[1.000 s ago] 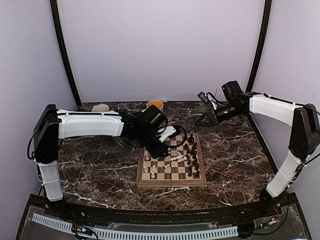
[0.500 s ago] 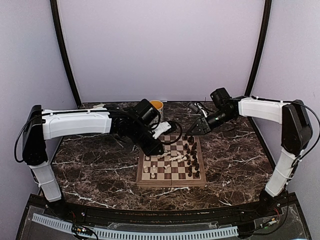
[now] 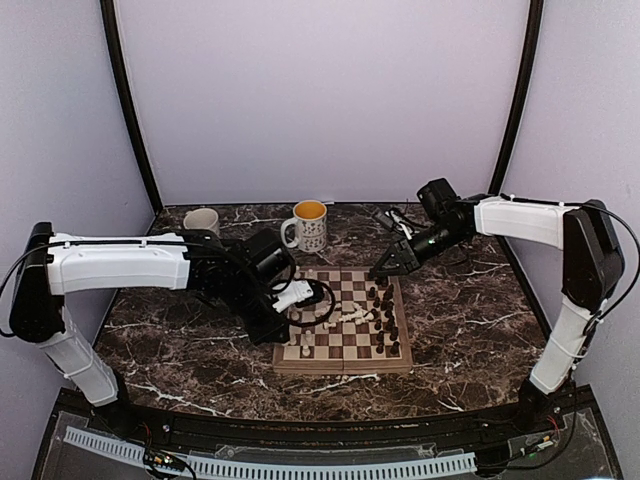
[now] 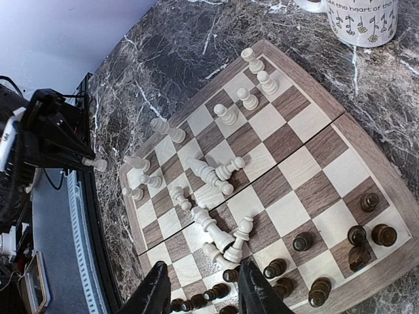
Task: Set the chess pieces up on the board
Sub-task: Place the rook at h1.
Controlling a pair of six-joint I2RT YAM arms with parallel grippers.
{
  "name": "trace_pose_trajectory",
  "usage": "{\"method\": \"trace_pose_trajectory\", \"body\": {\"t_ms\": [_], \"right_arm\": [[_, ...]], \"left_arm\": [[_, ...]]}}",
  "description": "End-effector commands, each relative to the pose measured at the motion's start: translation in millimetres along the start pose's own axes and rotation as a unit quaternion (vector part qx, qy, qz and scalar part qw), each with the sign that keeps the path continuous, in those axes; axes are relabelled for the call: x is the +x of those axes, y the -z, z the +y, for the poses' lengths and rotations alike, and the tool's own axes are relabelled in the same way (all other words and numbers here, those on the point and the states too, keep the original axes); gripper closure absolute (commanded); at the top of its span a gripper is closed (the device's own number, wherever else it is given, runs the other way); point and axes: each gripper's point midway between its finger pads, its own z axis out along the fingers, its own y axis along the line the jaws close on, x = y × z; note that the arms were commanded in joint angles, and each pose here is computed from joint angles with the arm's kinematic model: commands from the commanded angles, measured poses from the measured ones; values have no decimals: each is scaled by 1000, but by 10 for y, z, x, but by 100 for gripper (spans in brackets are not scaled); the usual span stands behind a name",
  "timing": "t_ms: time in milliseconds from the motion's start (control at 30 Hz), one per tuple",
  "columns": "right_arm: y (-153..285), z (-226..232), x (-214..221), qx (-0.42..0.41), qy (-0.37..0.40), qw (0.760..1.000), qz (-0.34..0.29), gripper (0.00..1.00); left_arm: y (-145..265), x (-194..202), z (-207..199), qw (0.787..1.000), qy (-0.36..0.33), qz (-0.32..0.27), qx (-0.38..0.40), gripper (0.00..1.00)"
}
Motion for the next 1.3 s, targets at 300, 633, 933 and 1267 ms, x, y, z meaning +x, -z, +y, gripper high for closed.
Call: {"method": "trace_pose_trajectory", "body": {"t_ms": [300,633,933,1267], "right_arm": [[23,23,-57,8,23,1000,-3,64],[-1,7,-33,5,21,1000,1,64],[-16,-9,-17,4,18,1000,4,64],[-20,-4,-21,2,18,1000,5,64]], "left_arm": [[-333,18,35,999,-20,38,-19,89],[-481,-44,-28,999,-28,39,-10,89],[-543,86,-24,997,-31,65,-12,87],[-411,121,-43,998,-21,63,-12,71]]}}
